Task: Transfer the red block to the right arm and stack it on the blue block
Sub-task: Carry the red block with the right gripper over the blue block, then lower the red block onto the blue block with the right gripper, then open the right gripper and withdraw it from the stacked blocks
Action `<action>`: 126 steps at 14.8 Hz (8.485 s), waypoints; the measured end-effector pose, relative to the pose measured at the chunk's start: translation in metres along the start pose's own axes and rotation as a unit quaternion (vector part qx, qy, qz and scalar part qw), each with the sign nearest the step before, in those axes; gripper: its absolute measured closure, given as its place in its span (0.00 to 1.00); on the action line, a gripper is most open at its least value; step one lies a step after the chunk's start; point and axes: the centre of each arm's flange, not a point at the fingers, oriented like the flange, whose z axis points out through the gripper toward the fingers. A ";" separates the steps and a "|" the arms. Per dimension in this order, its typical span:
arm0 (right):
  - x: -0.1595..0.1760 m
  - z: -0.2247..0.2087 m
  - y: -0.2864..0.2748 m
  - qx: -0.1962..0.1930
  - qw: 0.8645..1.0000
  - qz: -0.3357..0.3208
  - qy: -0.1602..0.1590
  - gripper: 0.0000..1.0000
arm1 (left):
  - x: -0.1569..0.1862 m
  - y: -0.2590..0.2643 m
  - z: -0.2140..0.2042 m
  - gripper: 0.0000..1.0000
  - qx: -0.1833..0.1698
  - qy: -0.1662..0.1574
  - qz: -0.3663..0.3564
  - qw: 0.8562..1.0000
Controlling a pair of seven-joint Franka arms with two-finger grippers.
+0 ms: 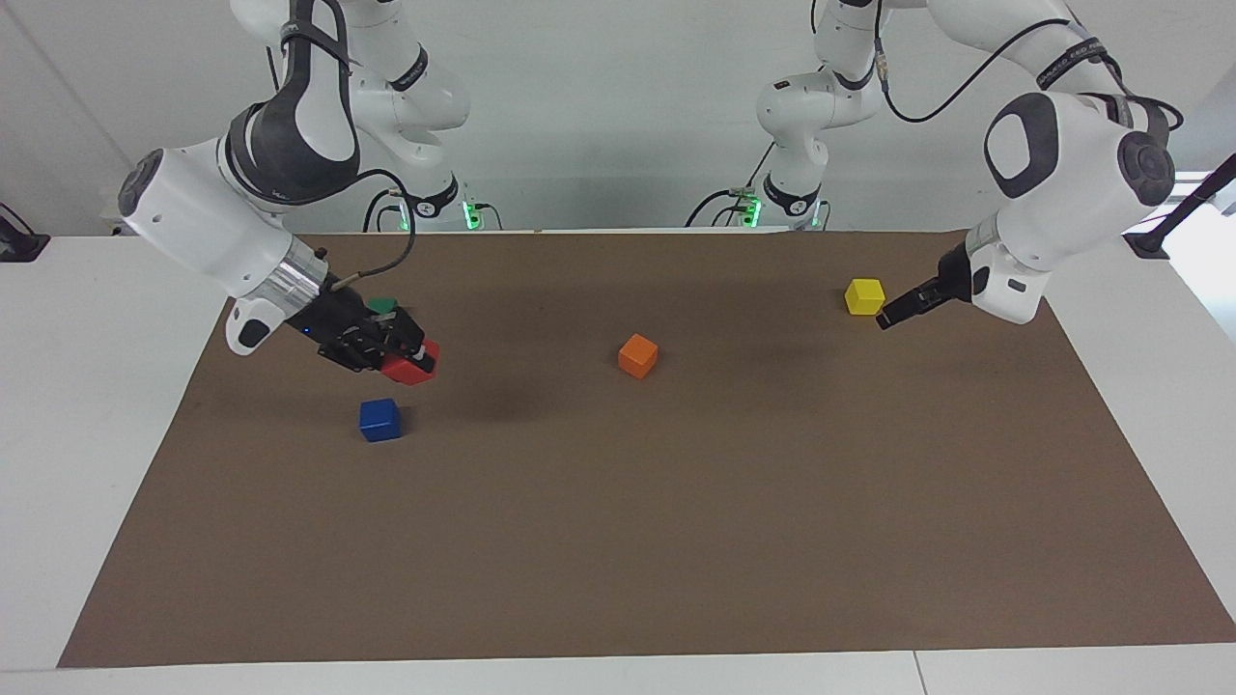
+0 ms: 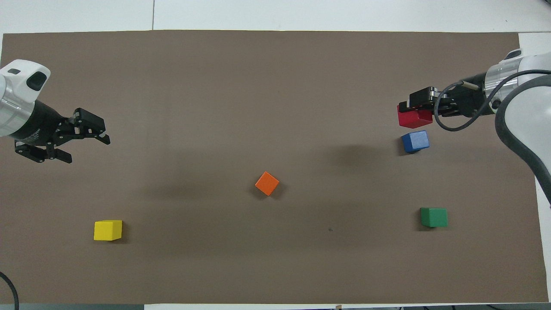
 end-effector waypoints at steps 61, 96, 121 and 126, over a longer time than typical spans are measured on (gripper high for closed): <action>-0.044 0.119 0.076 -0.208 0.972 -0.099 0.055 0.45 | -0.032 -0.031 -0.060 0.00 0.033 0.059 0.097 0.993; -0.049 0.129 0.080 -0.208 0.972 -0.097 0.043 0.00 | -0.033 -0.031 -0.059 0.00 0.033 0.057 0.097 0.993; -0.016 -0.018 0.014 -0.188 0.980 -0.065 -0.033 0.00 | -0.037 -0.011 -0.058 0.00 0.035 0.064 0.115 0.991; -0.030 -0.073 -0.007 -0.187 0.979 -0.060 -0.052 0.00 | -0.037 -0.011 -0.058 0.00 0.035 0.064 0.115 0.991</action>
